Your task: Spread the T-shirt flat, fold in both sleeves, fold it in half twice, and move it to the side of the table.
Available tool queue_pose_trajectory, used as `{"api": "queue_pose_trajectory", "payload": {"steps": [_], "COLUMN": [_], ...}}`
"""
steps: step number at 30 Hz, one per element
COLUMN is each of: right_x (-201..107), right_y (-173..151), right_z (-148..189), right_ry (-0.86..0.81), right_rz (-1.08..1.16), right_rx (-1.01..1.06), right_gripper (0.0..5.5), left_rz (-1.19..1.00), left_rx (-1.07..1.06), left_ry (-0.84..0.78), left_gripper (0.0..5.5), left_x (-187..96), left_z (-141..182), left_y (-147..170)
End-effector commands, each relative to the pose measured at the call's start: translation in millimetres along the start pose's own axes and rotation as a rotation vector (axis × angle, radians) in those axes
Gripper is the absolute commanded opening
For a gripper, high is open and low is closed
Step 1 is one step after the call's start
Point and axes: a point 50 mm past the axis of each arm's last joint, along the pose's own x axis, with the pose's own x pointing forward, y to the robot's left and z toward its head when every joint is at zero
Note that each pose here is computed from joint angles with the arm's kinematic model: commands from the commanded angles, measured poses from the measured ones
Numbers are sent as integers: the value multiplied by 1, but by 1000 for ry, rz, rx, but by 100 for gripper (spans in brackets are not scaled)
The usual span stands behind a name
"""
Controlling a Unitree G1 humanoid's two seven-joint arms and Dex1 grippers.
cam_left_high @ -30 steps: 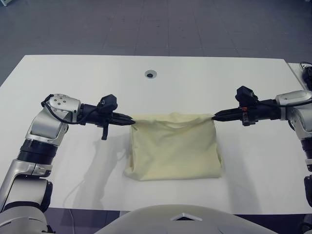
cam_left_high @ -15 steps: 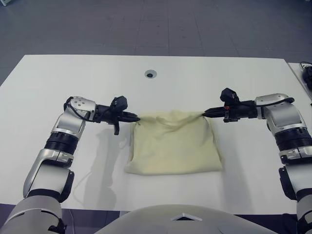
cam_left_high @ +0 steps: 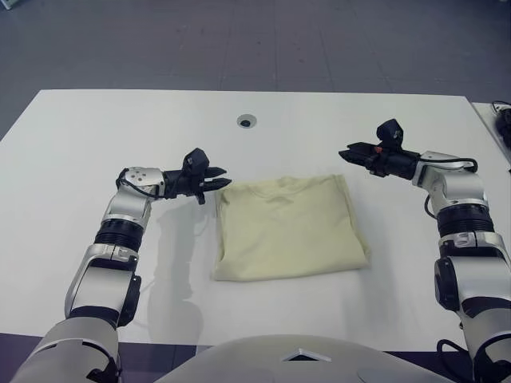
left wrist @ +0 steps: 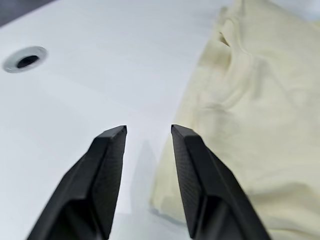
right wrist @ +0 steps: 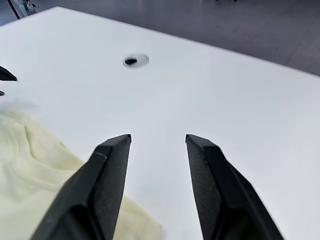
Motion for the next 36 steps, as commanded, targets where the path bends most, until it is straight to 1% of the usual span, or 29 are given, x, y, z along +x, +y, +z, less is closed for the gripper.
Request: {"api": "queue_pose_trajectory", "payload": {"steps": [1, 3, 4, 5, 7, 9, 10, 12, 13, 15, 17, 20, 22, 26, 27, 28, 29, 31, 33, 35, 36], "right_x": [0, 3, 4, 6, 5, 5, 5, 2, 2, 1, 2, 3, 5, 0, -3, -7, -10, -18, -24, -30, -35], "right_y": [30, 47, 54, 59, 63, 61, 57, 50, 48, 46, 47, 48, 49, 48, 47, 46, 46, 48, 53, 63, 70], "right_z": [-1, -9, -15, -23, -38, -55, -65, -86, -95, -107, -109, -105, -96, -62, -54, -45, -38, -26, -20, -21, -25], "right_ry": [-32, -23, -6, 18, 74, 141, 178, 259, 289, 316, 310, 280, 225, 43, -2, -54, -98, -175, -208, -178, -142], "right_rz": [69, 96, 96, 87, 54, -12, -60, -138, -166, -202, -213, -214, -199, -179, -181, -188, -192, -187, -165, -119, -82], "right_rx": [12, 34, 49, 60, 87, 104, 106, 116, 125, 150, 169, 188, 205, 233, 247, 270, 291, 344, 376, 371, 361], "right_gripper": [144, 109, 98, 78, 43, 8, 0, 0, 0, 0, 0, 0, 0, 0, 0, 0, 0, 0, 0, 0, 0], "left_rz": [109, 92, 66, 37, -51, -156, -189, -228, -245, -271, -281, -299, -303, -251, -234, -214, -200, -208, -253, -307, -326], "left_rx": [58, 77, 78, 75, 70, 103, 123, 203, 256, 308, 327, 354, 369, 389, 388, 379, 369, 335, 305, 283, 271], "left_ry": [-82, -125, -144, -160, -167, -107, -62, 55, 120, 203, 232, 231, 212, 145, 124, 94, 65, 11, -9, -2, 8], "left_gripper": [245, 280, 262, 261, 223, 186, 168, 130, 122, 86, 49, 3, 31, 91, 99, 121, 132, 165, 200, 239, 247], "left_x": [-18, -22, -23, -24, -25, -27, -28, -28, -28, -29, -29, -28, -27, -29, -30, -33, -37, -46, -54, -59, -61], "left_z": [13, 20, 24, 27, 29, 21, 14, -6, -18, -37, -46, -49, -46, -29, -24, -17, -10, 3, 9, 9, 8], "left_y": [7, -5, -15, -26, -49, -73, -82, -94, -97, -102, -104, -104, -102, -91, -88, -85, -84, -88, -98, -109, -113]}}
